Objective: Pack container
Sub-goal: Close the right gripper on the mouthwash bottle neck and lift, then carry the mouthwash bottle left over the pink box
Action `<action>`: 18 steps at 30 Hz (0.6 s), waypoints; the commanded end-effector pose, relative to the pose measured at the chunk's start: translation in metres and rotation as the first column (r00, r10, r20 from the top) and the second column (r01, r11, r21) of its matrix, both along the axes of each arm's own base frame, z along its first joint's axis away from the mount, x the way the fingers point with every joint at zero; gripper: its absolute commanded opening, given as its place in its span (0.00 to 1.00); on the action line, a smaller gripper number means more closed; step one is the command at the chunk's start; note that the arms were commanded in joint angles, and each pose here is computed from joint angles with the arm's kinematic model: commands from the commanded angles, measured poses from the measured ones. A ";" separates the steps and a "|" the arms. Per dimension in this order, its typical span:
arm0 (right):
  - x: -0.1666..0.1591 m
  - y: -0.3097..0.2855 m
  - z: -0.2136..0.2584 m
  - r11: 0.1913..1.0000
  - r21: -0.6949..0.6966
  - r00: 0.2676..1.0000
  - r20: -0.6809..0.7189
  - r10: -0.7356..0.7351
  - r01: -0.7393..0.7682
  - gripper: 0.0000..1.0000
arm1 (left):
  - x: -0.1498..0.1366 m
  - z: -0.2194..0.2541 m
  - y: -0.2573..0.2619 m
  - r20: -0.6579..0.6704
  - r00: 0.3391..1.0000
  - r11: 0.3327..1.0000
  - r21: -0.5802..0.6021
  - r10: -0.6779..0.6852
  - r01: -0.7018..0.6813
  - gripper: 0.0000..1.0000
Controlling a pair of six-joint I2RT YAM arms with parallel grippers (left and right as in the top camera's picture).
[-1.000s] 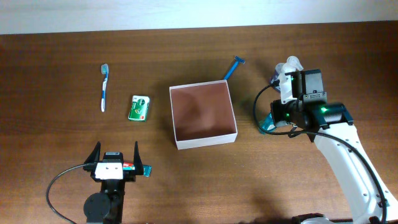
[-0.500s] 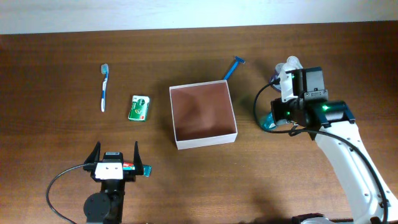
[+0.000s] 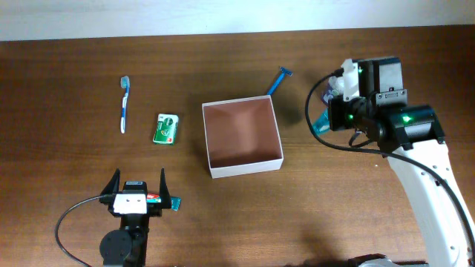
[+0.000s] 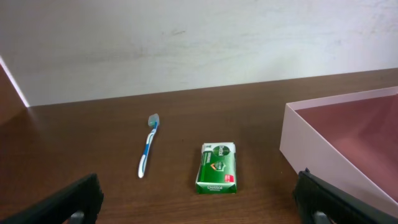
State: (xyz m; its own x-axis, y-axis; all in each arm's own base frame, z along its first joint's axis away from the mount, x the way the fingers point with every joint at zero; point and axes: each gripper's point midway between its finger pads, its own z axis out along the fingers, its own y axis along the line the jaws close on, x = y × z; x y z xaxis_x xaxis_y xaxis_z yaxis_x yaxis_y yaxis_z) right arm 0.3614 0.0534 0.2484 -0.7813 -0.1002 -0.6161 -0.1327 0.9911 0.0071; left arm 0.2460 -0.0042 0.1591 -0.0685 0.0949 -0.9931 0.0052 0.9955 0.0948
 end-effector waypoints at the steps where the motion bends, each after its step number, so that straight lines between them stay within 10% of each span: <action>1: 0.007 0.020 0.041 0.999 0.046 0.995 0.103 0.011 -0.016 0.13 | 0.000 -0.002 0.001 -0.008 1.000 1.000 0.021 0.003 -0.003 0.99; 18: 0.031 0.141 0.041 0.978 0.156 0.977 0.180 0.112 -0.141 0.09 | 0.000 -0.002 0.001 -0.008 1.000 1.000 0.021 0.003 -0.003 1.00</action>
